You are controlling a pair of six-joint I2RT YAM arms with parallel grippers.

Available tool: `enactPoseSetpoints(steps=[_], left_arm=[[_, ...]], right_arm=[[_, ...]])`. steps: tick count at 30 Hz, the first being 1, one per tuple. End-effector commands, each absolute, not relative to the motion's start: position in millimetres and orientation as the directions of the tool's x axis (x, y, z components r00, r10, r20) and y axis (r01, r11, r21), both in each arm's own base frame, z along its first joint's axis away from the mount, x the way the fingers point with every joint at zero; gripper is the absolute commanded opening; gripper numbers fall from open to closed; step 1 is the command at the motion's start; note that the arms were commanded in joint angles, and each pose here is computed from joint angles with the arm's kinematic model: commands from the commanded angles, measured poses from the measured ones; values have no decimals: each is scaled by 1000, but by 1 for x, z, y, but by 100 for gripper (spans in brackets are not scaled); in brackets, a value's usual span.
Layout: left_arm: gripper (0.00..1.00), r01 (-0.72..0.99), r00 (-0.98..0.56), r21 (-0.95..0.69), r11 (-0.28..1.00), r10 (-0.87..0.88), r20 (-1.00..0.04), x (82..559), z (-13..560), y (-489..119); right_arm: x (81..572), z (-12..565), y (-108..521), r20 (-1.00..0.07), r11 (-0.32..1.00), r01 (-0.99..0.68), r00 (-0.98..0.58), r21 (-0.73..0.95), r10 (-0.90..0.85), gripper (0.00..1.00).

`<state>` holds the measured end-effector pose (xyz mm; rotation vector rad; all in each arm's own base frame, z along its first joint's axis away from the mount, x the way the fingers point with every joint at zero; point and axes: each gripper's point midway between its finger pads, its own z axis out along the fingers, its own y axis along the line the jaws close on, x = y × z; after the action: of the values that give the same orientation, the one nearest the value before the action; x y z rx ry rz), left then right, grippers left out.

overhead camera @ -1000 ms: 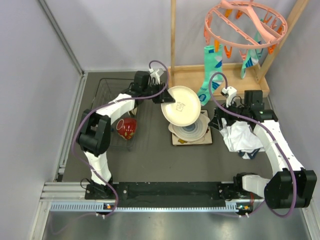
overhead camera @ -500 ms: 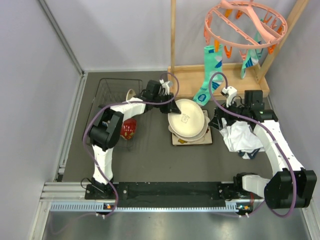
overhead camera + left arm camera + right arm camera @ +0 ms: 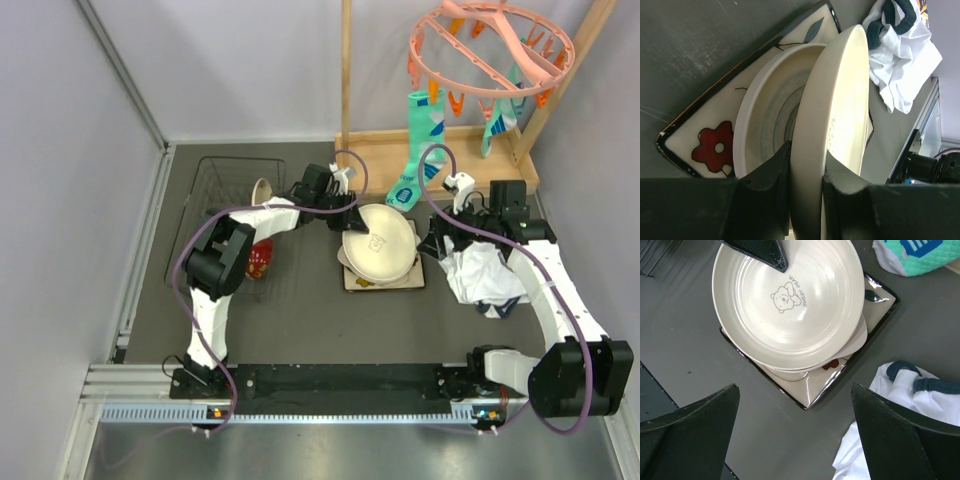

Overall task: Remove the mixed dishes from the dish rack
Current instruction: Place the plate at the center of the board.

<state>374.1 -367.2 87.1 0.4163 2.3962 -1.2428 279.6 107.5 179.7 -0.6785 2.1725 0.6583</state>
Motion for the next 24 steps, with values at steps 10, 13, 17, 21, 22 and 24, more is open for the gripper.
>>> enactPoseSetpoints(steps=[10,13,17,21,22,24], left_arm=[[42,534,-810,-629,565,127,-573,381,98,-371],[49,543,-799,-609,578,134,-586,383,98,-368],[57,560,-780,-577,595,144,-609,385,103,-365],[60,575,-759,-535,619,159,-632,388,108,-361],[61,575,-754,-524,628,158,-638,390,109,-360],[61,587,-739,-506,632,163,-654,391,114,-360]], right_arm=[[281,190,107,-810,721,-661,-530,208,-252,93],[280,191,107,-810,719,-663,-529,210,-251,93],[280,191,107,-811,718,-663,-529,210,-251,93],[280,192,108,-812,716,-665,-527,212,-249,93],[280,191,108,-812,716,-665,-527,212,-249,93],[279,192,108,-812,713,-667,-528,214,-249,93]])
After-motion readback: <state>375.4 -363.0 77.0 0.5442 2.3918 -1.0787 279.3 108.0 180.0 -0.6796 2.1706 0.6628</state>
